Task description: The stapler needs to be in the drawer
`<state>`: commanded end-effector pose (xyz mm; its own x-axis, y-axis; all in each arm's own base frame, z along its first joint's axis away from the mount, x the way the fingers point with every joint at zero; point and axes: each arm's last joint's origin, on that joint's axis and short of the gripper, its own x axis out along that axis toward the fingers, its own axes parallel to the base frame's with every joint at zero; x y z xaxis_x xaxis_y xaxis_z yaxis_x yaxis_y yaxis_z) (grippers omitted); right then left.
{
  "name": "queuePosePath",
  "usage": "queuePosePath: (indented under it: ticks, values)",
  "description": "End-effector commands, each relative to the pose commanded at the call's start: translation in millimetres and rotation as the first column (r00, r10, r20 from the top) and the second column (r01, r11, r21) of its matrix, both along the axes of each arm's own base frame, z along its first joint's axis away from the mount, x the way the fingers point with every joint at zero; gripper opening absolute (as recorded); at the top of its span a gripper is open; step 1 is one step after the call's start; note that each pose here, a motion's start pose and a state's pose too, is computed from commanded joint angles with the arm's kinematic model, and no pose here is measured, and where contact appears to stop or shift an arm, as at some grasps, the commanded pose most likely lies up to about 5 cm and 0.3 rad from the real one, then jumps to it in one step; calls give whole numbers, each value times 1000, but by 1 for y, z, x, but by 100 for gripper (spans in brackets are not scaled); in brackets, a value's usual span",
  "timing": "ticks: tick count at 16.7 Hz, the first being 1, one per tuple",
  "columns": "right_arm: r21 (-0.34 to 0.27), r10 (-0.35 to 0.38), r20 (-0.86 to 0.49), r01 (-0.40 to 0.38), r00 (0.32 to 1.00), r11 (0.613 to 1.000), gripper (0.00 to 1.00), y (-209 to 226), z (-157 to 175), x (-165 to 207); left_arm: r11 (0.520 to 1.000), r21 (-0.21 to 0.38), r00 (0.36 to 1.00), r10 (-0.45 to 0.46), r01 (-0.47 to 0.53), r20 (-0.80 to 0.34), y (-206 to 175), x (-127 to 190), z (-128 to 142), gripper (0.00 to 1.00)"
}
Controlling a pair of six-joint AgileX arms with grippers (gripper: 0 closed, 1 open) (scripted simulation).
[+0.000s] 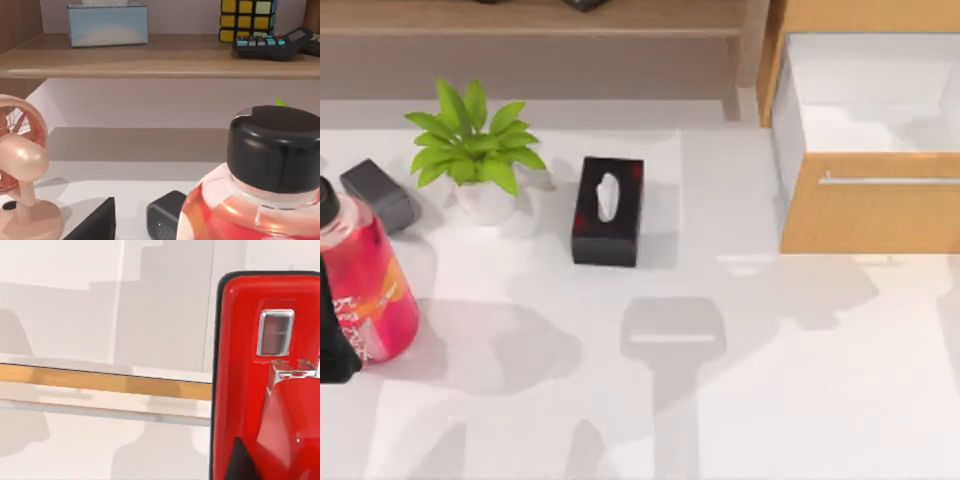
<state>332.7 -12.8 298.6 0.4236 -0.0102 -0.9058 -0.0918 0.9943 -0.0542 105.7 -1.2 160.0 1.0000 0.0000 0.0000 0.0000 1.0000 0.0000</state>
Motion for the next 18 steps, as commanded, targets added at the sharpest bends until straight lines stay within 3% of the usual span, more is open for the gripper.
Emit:
queuePosePath:
  ticks: [7, 12, 18]
  values:
    - [51, 1, -27, 1, 1000, 999, 0, 38, 2, 75, 1000, 0, 1000, 0, 0, 0, 0, 0, 0, 100]
    - [60, -16, -172, 26, 985, 998, 0, 66, -41, 117, 1000, 0, 1000, 0, 0, 0, 0, 0, 0, 100]
    - [26, -67, -372, 83, 926, 996, 0, 83, -104, 142, 1000, 0, 1000, 0, 0, 0, 0, 0, 0, 100]
